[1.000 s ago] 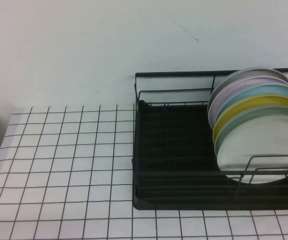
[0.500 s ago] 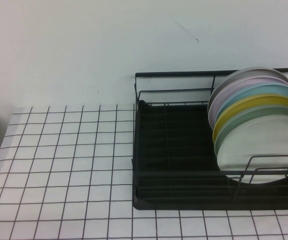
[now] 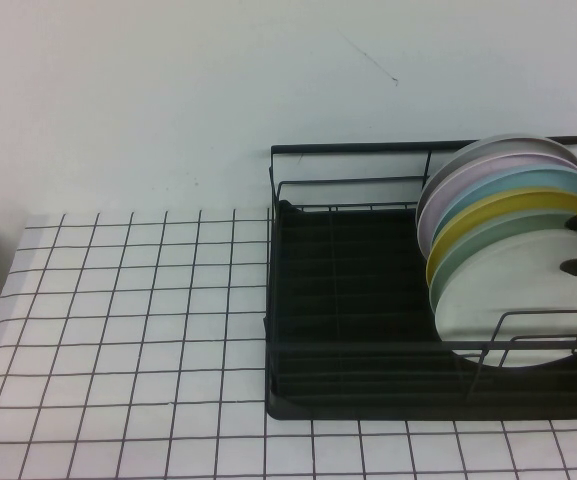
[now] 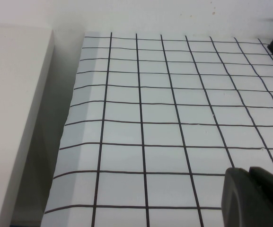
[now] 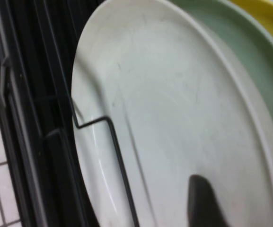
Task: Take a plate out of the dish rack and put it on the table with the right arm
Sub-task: Grasp the plate from the shelf, then place the plate from the table
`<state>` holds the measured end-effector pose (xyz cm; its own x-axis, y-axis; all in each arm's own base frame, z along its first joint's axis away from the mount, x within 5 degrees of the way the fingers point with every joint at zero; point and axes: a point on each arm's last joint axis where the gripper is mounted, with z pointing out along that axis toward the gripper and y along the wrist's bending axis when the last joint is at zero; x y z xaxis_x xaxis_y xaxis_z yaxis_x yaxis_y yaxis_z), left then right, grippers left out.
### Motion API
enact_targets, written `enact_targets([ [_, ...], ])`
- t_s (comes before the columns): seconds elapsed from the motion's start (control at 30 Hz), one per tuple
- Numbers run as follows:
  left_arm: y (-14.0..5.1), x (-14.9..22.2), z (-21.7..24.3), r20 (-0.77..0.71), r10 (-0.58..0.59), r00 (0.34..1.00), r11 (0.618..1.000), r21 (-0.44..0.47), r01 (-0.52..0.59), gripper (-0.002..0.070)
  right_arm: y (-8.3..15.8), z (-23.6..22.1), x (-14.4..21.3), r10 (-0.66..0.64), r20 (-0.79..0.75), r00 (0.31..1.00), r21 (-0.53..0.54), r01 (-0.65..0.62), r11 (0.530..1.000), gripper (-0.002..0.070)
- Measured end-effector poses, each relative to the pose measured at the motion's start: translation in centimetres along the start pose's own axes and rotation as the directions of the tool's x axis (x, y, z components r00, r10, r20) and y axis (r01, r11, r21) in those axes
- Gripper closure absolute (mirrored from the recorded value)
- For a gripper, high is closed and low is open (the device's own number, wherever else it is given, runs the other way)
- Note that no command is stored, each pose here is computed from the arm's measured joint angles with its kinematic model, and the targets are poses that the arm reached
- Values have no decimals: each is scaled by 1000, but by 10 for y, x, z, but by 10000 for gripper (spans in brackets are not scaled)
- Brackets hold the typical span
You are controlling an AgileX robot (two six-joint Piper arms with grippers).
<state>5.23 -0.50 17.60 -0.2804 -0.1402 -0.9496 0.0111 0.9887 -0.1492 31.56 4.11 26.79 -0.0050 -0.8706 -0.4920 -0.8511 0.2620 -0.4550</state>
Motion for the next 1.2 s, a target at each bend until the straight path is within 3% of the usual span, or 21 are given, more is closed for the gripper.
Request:
enact_targets([
  [0.23,0,0,0,0,0,1000,1000,0,0,678,1,11,-3,-18,7,1000,-12,18,1000,567],
  [0.4,0,0,0,0,0,1000,1000,0,0,678,-3,-4,-11,-49,-6,999,7,49,999,566],
  [0.6,0,0,0,0,0,1000,1000,0,0,678,-9,-67,-37,-73,-34,997,94,76,993,567],
  [0.8,0,0,0,0,0,1000,1000,0,0,678,13,-136,-63,-22,27,999,181,17,983,568],
  [0.87,0,0,0,0,0,1000,1000,0,0,678,25,-158,-70,25,62,998,202,-37,979,568],
  [1.0,0,0,0,0,0,1000,1000,0,0,678,49,-190,-82,264,182,947,177,-296,939,568],
  [1.1,0,0,0,0,0,1000,1000,0,0,678,68,-201,-85,487,194,851,43,-504,863,568],
  [1.2,0,0,0,0,0,1000,1000,0,0,678,81,-197,-82,670,134,730,-65,-668,741,568],
])
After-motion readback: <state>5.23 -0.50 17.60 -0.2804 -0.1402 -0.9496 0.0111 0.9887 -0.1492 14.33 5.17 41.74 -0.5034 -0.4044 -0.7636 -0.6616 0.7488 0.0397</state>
